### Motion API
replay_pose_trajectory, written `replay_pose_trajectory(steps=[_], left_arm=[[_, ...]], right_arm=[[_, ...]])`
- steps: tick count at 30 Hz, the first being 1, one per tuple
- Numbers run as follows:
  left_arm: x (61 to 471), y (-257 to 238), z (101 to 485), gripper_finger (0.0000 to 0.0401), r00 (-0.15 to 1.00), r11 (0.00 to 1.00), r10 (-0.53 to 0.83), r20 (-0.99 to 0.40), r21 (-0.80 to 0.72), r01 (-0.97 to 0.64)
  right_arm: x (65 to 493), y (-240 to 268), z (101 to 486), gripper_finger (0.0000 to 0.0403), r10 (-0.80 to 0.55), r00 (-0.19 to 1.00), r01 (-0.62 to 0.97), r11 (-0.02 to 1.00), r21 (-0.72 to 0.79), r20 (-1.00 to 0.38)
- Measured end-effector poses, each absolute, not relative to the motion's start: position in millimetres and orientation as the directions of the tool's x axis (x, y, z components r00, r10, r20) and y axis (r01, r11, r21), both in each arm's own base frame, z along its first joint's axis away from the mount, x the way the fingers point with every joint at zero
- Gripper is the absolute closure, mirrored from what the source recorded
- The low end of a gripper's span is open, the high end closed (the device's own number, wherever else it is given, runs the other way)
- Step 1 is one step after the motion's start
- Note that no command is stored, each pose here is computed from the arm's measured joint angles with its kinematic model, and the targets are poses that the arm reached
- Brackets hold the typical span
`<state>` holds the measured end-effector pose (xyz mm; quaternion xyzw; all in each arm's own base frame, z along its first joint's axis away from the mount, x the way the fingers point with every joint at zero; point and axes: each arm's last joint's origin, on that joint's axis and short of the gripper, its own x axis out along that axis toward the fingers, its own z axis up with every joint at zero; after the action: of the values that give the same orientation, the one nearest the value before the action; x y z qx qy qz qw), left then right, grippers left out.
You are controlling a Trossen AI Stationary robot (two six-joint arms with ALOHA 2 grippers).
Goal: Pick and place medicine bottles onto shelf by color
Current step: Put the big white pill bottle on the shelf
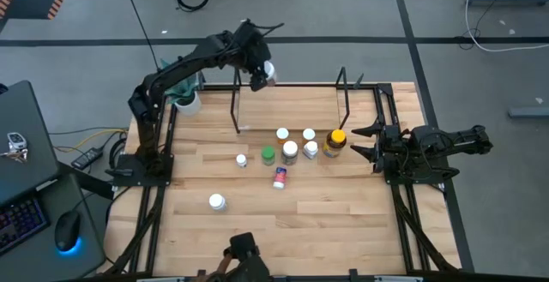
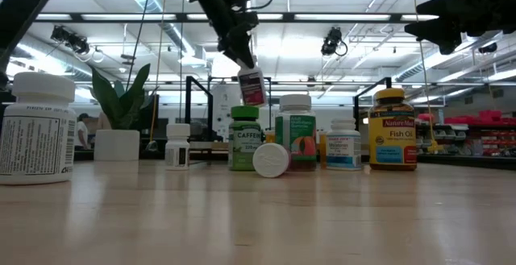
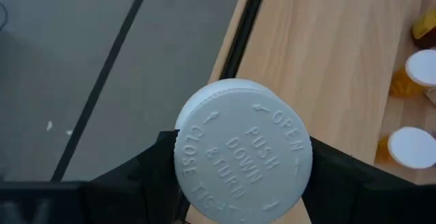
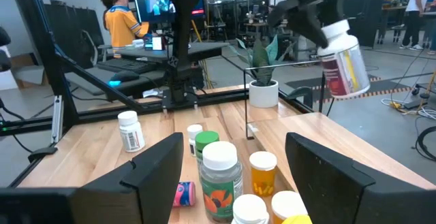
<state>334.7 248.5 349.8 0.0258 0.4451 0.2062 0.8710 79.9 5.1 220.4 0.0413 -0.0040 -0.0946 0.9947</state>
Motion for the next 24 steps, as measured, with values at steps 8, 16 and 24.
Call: replay_pose_trajectory(steps=[8, 16, 24], left_arm=[[343, 271, 334, 0.0152, 0.450, 0.918, 0.339, -0.826, 0.185, -0.352], [332, 275, 315, 0.0148, 0.354, 0.901, 0.240, -0.904, 0.072, -0.427], [332, 278, 307, 0.0150, 0.329, 0.884, 0.218, -0.919, 0.042, -0.466]], right_arm=[[80, 5, 220, 0.0137, -0.188, 0.982, 0.188, 0.979, 0.083, 0.000], [80, 5, 220, 0.0137, -0.188, 0.982, 0.188, 0.979, 0.083, 0.000], [80, 5, 220, 0.0137, -0.188, 0.982, 0.188, 0.979, 0.083, 0.000]])
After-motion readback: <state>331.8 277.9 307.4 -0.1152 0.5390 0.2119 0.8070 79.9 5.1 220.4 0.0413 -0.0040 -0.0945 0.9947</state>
